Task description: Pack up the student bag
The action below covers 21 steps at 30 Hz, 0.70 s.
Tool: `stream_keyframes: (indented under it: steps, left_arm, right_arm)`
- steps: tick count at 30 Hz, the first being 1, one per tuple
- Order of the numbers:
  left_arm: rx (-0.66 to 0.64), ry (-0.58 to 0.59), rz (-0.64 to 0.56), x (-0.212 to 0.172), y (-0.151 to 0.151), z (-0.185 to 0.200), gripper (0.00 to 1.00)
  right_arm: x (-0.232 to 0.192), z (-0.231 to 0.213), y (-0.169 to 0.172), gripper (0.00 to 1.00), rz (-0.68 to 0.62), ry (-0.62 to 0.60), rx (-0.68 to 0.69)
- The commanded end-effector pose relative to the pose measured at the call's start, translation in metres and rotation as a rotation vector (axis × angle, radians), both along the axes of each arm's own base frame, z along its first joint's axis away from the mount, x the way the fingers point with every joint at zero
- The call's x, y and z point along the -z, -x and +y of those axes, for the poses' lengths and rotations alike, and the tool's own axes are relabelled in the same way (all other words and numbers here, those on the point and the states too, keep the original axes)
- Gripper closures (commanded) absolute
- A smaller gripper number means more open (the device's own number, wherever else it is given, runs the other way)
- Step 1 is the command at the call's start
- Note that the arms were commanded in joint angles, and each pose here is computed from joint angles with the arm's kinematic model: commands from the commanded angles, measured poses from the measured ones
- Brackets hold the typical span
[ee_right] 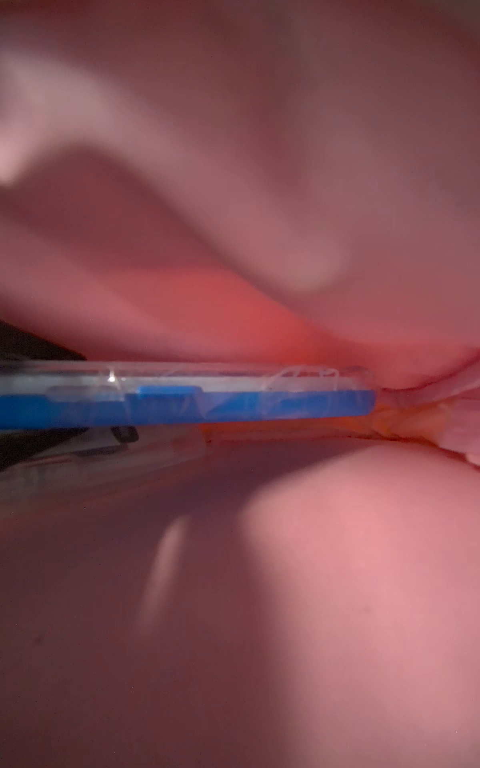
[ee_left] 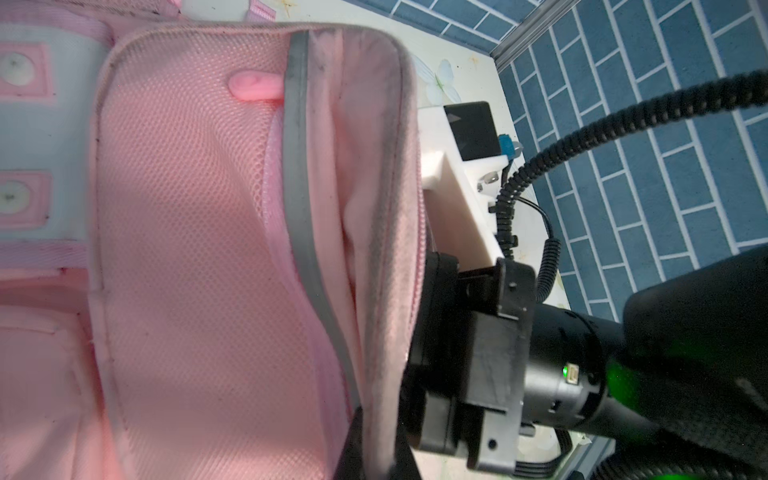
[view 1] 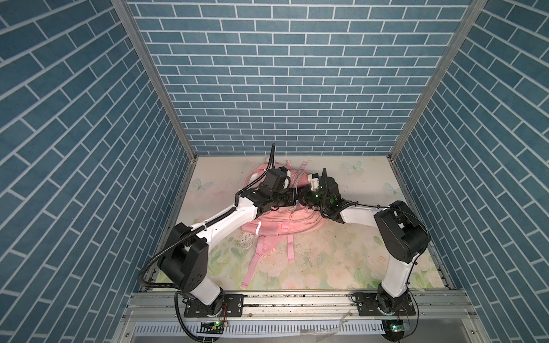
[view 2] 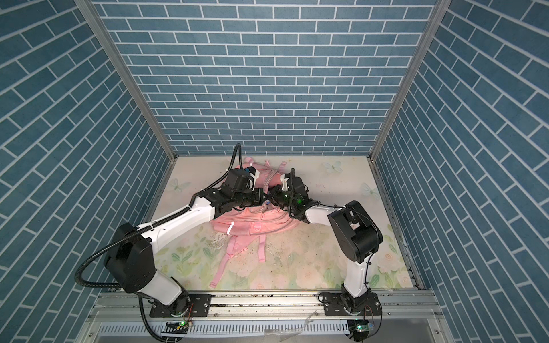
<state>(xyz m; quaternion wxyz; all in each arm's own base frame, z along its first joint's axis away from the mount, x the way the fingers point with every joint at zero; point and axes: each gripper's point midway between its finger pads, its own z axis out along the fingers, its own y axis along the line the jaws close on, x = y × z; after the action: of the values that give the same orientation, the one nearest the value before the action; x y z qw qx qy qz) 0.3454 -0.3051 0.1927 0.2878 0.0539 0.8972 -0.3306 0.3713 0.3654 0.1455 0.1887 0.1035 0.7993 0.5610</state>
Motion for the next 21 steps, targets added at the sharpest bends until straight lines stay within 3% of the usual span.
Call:
stream_keyframes:
  steps: [1, 6, 18, 19, 21]
  left_arm:
    - [0.066, 0.192, -0.178, -0.077, -0.001, -0.026, 1.00]
    - [0.034, 0.194, -0.183, -0.083, -0.007, -0.017, 1.00]
    - [0.031, 0.157, -0.184, -0.077, -0.008, -0.015, 1.00]
    - [0.042, 0.125, -0.192, -0.074, -0.008, -0.014, 0.96]
    - [0.069, 0.026, -0.203, -0.065, -0.007, -0.008, 0.67]
  right_arm:
    - [-0.015, 0.014, 0.008, 0.69, -0.019, -0.036, 0.004]
    - [-0.011, -0.007, 0.010, 0.19, -0.042, 0.121, 0.049]
    - [-0.049, -0.061, 0.006, 0.13, -0.205, 0.325, 0.094]
    - [-0.056, -0.069, 0.007, 0.13, -0.226, 0.339, 0.099]
    - [-0.063, -0.085, 0.008, 0.11, -0.250, 0.370, 0.110]
